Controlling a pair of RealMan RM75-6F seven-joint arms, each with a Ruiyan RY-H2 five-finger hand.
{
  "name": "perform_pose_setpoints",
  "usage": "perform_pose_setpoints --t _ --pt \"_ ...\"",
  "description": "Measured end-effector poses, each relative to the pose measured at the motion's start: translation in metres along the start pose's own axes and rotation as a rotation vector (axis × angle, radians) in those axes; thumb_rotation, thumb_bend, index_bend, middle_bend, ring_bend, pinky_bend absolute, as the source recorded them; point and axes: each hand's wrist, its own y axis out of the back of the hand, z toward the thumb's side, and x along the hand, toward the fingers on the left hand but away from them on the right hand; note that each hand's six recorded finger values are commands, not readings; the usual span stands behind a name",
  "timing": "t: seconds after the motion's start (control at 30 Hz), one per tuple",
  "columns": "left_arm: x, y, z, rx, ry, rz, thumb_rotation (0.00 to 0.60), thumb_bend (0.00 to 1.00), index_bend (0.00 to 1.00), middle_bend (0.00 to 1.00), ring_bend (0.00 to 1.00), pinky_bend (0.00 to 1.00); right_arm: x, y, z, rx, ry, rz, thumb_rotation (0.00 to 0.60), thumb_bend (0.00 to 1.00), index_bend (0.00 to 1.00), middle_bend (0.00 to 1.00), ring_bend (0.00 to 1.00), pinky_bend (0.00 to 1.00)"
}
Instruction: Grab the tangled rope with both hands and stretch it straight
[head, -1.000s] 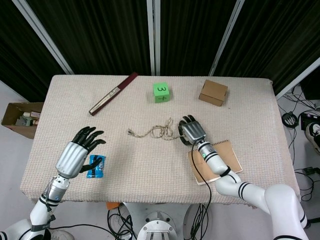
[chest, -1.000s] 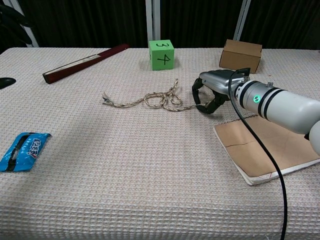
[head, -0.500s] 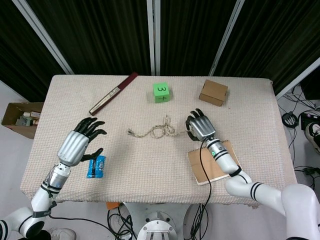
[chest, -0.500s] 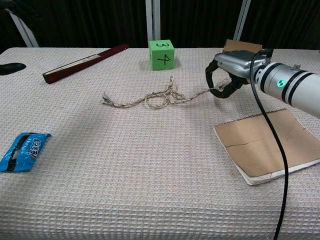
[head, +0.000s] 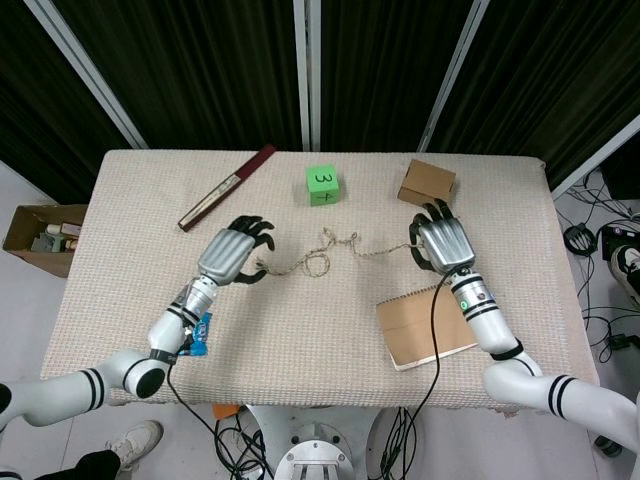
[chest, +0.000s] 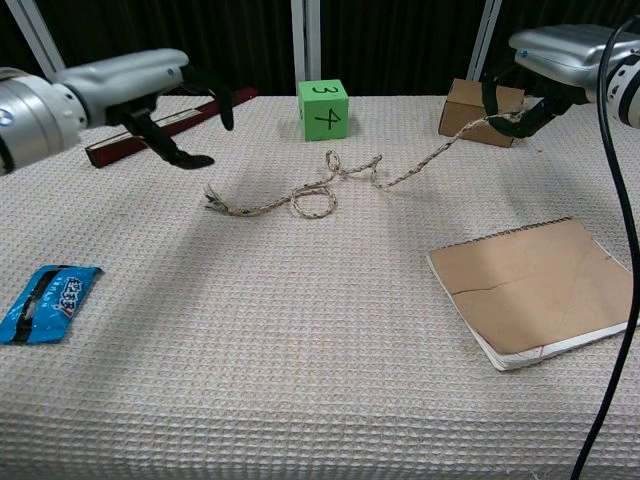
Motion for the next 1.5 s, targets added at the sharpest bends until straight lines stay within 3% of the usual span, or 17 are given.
perform_pose_setpoints --t 0.27,0.47,1.0,1.5 --pt "0.024 -0.050 0.003 0.069 0.067 -0.085 0.600 0.28 0.43 0.19 0.11 0.13 0.002 -0.004 -0.008 -0.014 -0.025 0.008 0.600 0.49 0.69 0.36 0.12 0.12" --pt "0.027 -0.070 0.004 0.062 0.096 -0.103 0.600 0.31 0.46 0.19 0.11 0.13 0.001 -0.011 -0.013 -0.022 -0.037 0.022 0.600 0.49 0.69 0.36 0.12 0.12" --pt "0.035 -0.083 0.003 0.058 0.122 -0.108 0.600 0.40 0.51 0.19 0.11 0.13 0.002 -0.016 -0.017 -0.027 -0.041 0.026 0.600 0.49 0.69 0.36 0.12 0.12" --pt "0.034 -0.078 -0.003 0.063 0.130 -0.087 0.600 0.55 0.59 0.19 0.11 0.13 0.005 -0.020 -0.022 -0.023 -0.047 0.037 0.600 0.49 0.69 0.36 0.12 0.13"
